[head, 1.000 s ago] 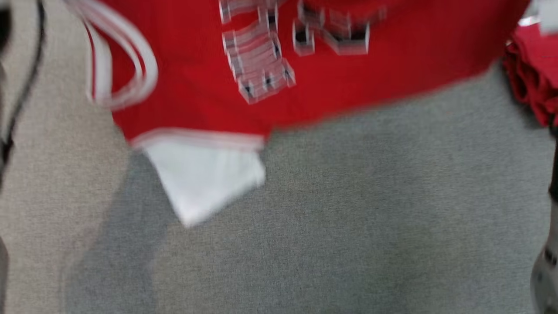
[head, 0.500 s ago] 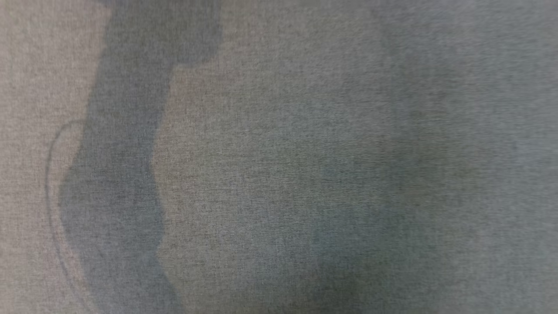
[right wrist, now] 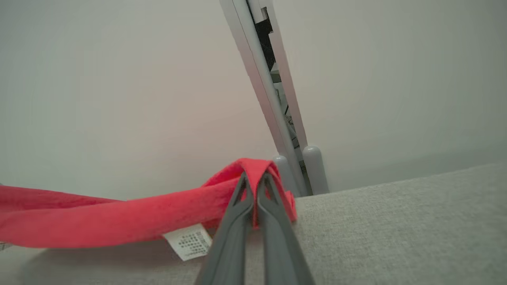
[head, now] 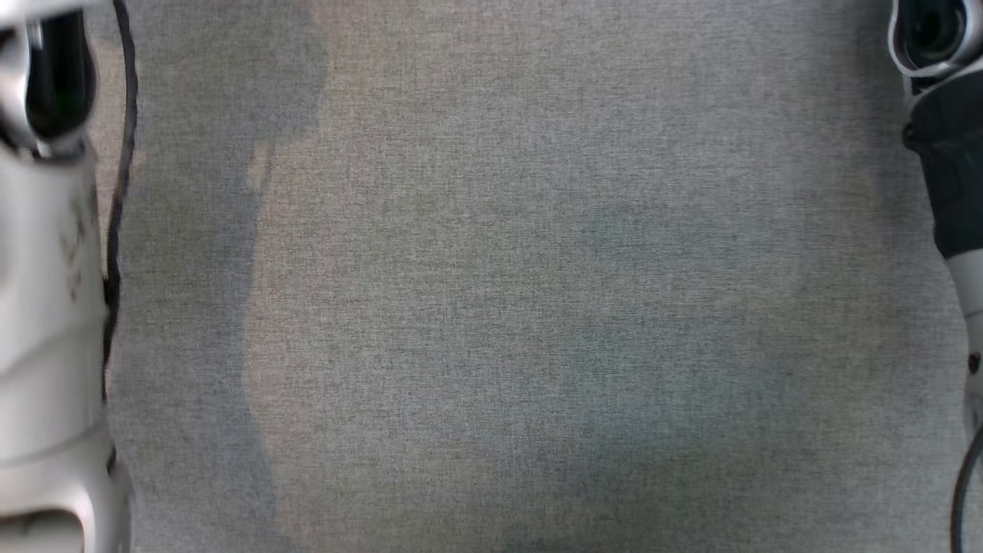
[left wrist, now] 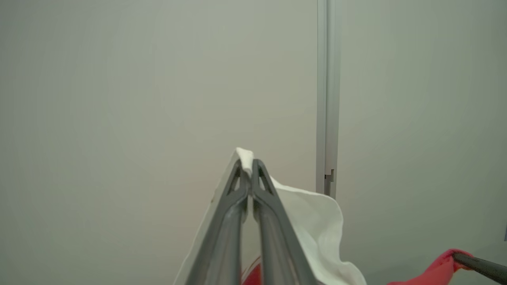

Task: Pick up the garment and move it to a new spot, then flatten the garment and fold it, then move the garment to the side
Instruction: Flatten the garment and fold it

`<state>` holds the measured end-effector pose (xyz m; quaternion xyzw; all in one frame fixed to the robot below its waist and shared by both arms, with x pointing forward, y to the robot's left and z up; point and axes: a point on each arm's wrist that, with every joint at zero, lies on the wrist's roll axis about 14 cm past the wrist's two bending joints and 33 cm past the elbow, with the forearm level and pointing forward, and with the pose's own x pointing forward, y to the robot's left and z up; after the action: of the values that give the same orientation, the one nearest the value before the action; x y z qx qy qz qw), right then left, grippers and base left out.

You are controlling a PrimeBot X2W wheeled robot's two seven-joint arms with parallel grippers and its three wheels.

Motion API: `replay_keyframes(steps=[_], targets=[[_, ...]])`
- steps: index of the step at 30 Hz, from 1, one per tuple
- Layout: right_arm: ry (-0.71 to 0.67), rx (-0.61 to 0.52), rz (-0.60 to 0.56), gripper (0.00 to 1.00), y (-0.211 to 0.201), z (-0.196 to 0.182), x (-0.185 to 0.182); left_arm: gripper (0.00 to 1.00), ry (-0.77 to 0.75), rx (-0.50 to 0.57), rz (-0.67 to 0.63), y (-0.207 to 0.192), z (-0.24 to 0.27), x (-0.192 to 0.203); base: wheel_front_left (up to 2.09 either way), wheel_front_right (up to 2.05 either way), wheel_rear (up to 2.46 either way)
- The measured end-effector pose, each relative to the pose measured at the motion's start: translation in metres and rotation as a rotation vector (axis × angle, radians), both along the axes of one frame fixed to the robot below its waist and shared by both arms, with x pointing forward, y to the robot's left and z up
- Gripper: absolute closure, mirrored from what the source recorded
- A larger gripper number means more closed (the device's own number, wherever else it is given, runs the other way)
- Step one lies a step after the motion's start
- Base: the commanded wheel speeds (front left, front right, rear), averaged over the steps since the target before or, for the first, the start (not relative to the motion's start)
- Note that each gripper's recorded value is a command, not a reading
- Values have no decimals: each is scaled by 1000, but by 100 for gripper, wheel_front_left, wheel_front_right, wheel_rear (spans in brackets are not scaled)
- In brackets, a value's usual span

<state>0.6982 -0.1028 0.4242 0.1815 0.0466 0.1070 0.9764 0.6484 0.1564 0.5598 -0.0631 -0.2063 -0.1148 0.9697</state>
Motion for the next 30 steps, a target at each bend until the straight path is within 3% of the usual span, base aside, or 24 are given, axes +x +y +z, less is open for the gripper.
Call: replay_keyframes(steps=[8, 19, 30], targets=[[64, 57, 13, 100, -16, -1, -33, 100, 29, -109, -4, 12, -8, -54, 0, 0, 0], [89, 124, 52, 100, -14, 11, -106, 100, 172, -229, 38, 19, -31, -136, 0, 0, 0], [133, 233, -24, 100, -47, 19, -222, 100, 320, -335, 135, 33, -49, -243, 0, 0, 0]])
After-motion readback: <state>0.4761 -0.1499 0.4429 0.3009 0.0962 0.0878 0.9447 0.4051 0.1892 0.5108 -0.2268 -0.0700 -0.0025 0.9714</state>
